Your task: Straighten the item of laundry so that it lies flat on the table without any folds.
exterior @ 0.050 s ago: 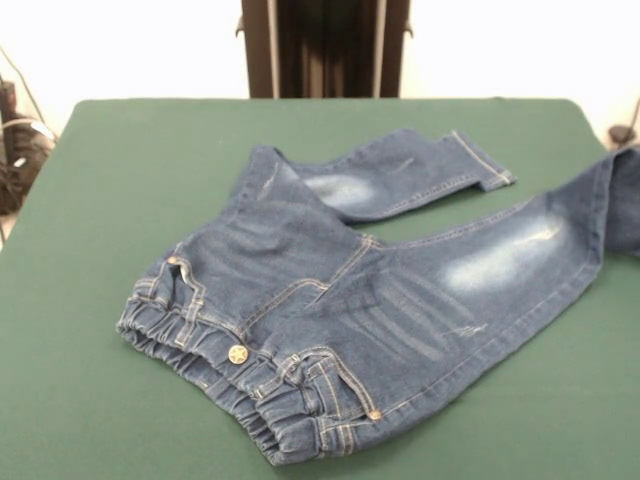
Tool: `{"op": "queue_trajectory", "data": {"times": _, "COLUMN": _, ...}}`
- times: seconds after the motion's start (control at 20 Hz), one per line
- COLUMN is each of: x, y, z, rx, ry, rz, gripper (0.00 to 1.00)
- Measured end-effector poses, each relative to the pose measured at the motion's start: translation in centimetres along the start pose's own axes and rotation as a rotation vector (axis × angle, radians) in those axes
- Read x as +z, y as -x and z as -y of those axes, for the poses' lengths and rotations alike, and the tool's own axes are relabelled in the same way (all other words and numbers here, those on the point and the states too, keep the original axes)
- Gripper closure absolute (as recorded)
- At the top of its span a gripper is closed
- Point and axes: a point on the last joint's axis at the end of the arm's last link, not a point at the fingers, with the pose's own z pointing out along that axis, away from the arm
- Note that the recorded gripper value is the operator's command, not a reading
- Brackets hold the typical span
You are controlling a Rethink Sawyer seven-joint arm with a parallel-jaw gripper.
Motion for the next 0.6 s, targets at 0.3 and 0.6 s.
{"op": "queue_trajectory", "data": {"times": 0.3, "x": 1.7, "y": -0.6, "z": 1.9, "rx": -0.151, "ry": 0.102, "rz": -0.074, "gripper": 0.0}}
{"op": "queue_trajectory", "data": {"times": 0.6, "x": 3.7, "y": 0.4, "z": 3.2, "rx": -0.277, "ry": 0.162, "rz": -0.125, "gripper": 0.0}}
